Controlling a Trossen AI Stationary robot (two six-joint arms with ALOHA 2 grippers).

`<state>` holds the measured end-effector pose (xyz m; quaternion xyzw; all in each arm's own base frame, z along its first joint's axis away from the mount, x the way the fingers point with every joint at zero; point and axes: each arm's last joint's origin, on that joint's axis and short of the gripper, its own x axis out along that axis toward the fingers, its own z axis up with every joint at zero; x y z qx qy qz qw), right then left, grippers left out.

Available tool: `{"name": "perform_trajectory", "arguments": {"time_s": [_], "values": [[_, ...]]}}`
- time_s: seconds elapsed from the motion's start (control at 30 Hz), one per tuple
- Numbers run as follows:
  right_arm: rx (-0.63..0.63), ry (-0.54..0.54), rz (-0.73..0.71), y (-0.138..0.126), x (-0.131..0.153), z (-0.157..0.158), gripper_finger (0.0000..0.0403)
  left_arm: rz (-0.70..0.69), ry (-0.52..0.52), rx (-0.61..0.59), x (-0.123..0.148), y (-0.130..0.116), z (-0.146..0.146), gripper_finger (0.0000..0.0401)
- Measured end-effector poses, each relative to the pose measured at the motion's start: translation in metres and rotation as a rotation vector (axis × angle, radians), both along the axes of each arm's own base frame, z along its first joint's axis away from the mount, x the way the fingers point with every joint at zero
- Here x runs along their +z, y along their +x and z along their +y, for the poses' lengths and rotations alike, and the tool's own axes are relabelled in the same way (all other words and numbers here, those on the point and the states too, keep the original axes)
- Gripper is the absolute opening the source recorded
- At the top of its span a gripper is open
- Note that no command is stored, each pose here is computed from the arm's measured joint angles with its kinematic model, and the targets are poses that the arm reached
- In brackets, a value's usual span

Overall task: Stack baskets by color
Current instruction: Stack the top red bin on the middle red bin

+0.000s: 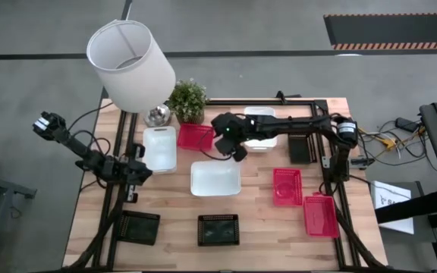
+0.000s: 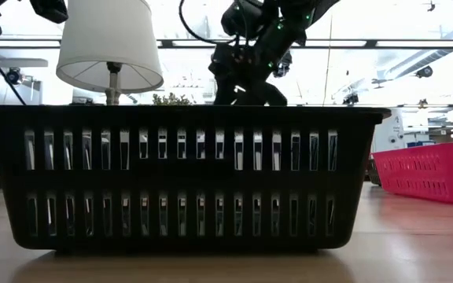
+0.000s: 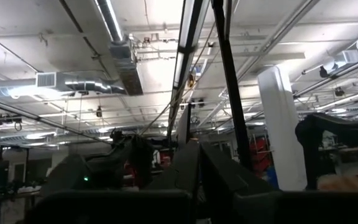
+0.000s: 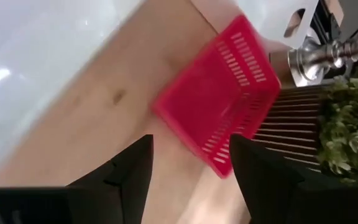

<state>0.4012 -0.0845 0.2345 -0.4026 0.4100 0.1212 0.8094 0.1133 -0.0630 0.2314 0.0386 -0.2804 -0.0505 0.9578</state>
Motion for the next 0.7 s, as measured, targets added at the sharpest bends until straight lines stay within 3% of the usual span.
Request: {"name": "perform_trajectory", "arguments": {"time_s": [0.17, 0.7], "values": [[0.064, -0.074, 0.023, -0.002, -0.003, -0.012, 0.0203, 0.005, 0.01, 0.004, -0.001, 0.001, 0.0, 0.0], [0.091, -0.036, 0.069, 0.015, -0.047, -0.02, 0.0203, 0.02, 0.021, 0.006, -0.003, 0.002, -0.001, 0.0]]}}
